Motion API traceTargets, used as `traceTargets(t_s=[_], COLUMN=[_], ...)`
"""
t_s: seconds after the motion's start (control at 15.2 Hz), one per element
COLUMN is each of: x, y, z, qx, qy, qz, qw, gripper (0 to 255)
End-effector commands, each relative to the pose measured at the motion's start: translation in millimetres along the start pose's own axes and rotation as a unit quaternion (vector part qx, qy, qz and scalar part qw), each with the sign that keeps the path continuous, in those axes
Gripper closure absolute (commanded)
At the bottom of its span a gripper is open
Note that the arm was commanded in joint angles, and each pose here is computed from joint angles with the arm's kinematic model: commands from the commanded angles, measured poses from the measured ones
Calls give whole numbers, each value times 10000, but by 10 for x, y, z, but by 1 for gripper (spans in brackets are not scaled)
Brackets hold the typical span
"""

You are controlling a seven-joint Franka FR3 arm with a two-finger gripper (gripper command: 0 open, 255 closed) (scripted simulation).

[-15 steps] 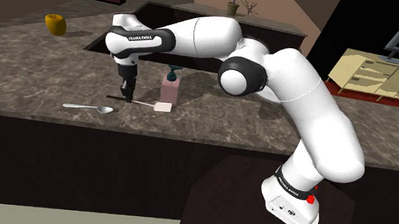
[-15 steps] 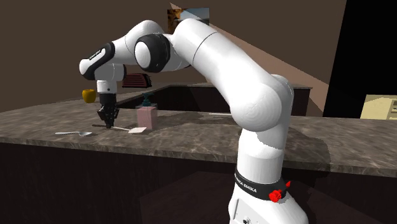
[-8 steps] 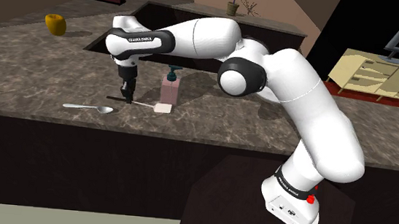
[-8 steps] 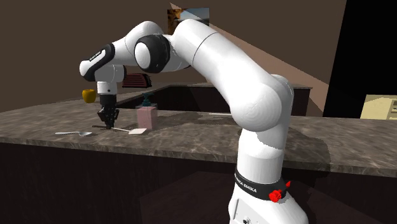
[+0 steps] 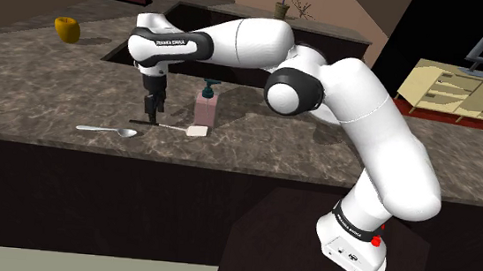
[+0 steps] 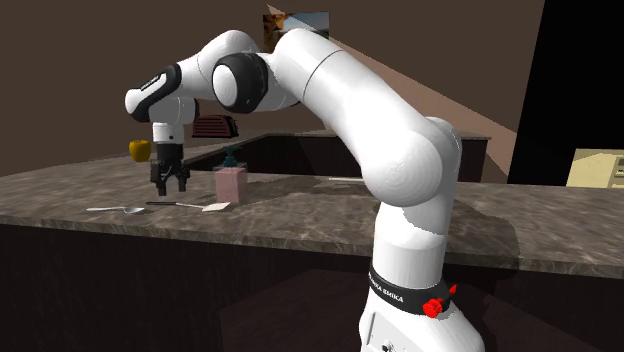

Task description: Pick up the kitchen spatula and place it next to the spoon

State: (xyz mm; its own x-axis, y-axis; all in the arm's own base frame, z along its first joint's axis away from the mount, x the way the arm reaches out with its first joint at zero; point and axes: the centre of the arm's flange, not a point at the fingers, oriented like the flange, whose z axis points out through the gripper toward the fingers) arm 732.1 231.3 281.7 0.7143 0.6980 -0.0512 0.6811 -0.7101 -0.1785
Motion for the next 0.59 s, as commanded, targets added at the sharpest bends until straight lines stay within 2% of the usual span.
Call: traceTargets(t_s=[0.0, 0.07, 0.53], x=[14, 14, 15], y=[0, 0, 0], z=[-240, -344, -344], qx=[1, 1, 1], qy=[-3, -3, -3], qz=[0, 0, 0], qw=[10000, 10000, 10000], gripper=[0, 0, 0])
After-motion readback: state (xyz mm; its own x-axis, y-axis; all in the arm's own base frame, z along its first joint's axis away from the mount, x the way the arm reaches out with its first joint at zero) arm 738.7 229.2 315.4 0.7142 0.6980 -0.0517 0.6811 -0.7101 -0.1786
